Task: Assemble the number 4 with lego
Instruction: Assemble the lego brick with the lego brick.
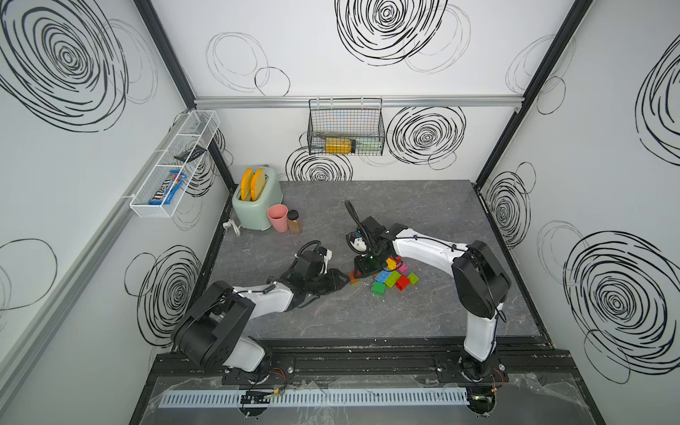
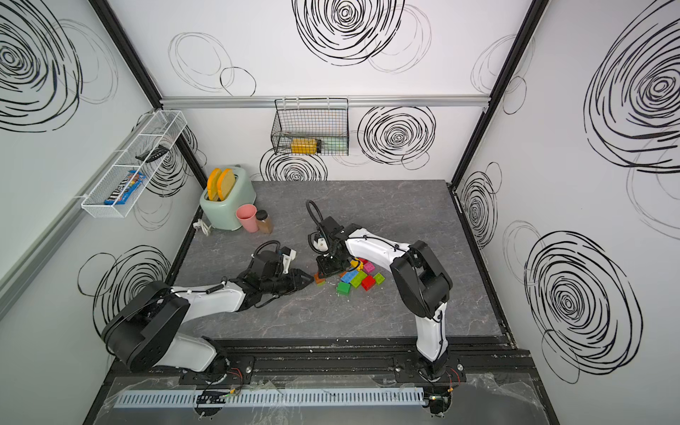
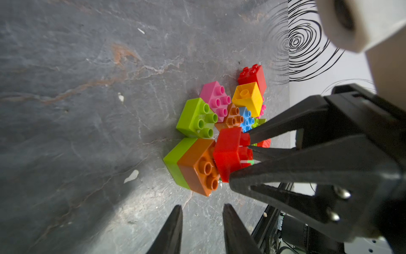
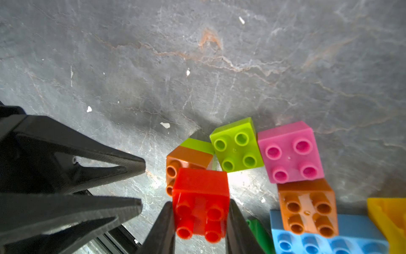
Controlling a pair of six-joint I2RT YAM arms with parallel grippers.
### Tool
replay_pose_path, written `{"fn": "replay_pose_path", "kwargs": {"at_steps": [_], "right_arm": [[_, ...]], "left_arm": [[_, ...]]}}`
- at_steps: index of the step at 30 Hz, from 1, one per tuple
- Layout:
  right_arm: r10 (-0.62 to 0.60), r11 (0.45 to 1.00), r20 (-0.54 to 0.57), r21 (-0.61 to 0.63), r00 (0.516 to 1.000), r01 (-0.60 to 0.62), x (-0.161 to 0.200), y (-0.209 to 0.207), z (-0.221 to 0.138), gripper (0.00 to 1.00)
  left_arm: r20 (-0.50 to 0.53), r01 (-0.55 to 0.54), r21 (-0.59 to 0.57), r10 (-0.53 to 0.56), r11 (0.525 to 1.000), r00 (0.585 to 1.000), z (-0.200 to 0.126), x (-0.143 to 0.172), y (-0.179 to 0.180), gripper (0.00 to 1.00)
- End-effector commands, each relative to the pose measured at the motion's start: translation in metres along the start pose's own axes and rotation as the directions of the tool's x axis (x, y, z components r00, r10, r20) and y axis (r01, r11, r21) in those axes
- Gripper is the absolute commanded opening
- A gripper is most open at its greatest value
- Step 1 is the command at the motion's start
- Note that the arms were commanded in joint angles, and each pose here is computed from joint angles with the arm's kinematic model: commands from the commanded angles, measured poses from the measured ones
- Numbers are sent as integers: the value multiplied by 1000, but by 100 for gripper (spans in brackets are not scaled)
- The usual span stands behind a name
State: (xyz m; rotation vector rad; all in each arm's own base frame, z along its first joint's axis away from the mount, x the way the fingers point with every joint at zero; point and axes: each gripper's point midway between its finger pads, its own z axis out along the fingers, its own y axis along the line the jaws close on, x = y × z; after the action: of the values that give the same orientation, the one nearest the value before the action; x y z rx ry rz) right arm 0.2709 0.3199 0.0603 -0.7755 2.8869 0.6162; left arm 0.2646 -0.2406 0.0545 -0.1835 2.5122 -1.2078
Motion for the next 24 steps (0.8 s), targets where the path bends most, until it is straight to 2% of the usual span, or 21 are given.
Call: {"fn": "replay_pose_path", "kwargs": {"at_steps": [1,6,14,24], "right_arm": [[28,998,-70,54,997,-24,16,-9,15,0],[37,996,-105,82,994,-28,26,-7,23,0],[40,955,-219,295,975,27,51,-18,40,0],[92,899,-350,432,932,73,82,-32,59,0]], "left_arm": [[24,-13,47,12,999,1000,3,-10,-11,35],[16,-10,41,10,999,1000,6,-8,-6,33],[16,-8,15,7,1000,1000,8,-5,4,31],[44,-23,-64,26,998,999,3,-7,27,30]]}}
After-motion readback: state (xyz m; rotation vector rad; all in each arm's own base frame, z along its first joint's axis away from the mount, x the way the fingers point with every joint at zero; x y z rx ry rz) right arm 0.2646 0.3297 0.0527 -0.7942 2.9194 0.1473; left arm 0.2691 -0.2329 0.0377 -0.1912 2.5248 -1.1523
